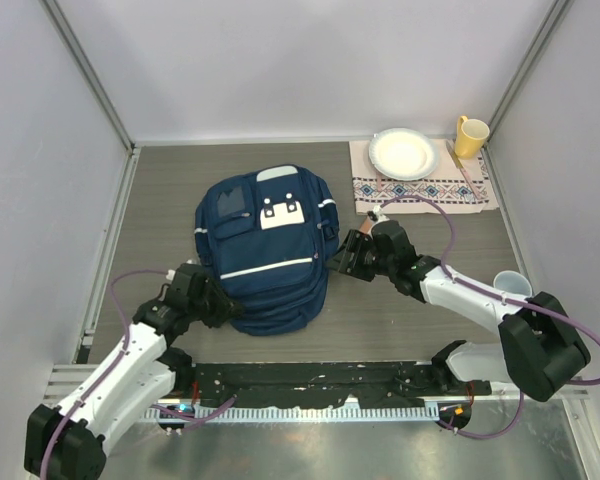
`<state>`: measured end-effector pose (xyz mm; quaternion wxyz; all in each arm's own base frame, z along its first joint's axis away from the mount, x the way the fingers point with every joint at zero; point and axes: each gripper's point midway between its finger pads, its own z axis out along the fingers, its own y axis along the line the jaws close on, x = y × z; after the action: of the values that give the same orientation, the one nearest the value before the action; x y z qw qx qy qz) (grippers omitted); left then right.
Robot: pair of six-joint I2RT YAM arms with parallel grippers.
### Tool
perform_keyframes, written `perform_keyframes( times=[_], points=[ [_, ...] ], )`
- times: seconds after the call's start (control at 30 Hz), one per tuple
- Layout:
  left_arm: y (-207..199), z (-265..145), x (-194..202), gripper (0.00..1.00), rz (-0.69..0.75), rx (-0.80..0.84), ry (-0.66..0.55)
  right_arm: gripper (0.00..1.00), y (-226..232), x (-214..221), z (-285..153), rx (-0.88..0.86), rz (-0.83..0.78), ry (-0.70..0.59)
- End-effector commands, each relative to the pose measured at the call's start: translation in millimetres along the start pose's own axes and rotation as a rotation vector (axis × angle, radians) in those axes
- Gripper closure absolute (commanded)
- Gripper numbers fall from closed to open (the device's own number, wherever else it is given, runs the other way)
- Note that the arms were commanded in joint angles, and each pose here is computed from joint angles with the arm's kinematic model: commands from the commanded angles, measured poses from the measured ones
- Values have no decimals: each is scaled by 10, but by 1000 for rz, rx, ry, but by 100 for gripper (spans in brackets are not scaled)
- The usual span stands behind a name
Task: Pack the student bag
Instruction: Adjust the student bag at the center of the board.
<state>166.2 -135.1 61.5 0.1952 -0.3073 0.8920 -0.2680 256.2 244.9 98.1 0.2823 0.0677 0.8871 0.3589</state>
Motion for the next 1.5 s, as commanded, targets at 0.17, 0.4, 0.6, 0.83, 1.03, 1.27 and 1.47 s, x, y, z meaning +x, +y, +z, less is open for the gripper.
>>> perform_keyframes(
  times=[0.17,0.4,0.6,0.83,1.03,1.27,1.47],
  points=[
    [-237,-371,-249,24,73,51,-128,37,179,-211,-29,-28,-10,-71],
    [-223,-516,-519,17,171,-63,-225,33,326,-167,71,-127,70,-51],
    [-93,-454,-723,7,265,-188,-284,31,311,-156,299,-138,125,-32],
    [-145,-405,-902,4,309,-246,-321,92,137,-505,496,-22,46,-101],
    [-192,-482,-1023,0,311,-240,-382,98,-103,-1068,649,147,-160,-140],
    [-223,-393,-1199,1,274,-204,-443,87,-76,-1534,1100,182,-349,-79],
    [-291,-210,-1561,0,142,-94,-442,34,33,-1644,905,179,-306,-162]
  ],
)
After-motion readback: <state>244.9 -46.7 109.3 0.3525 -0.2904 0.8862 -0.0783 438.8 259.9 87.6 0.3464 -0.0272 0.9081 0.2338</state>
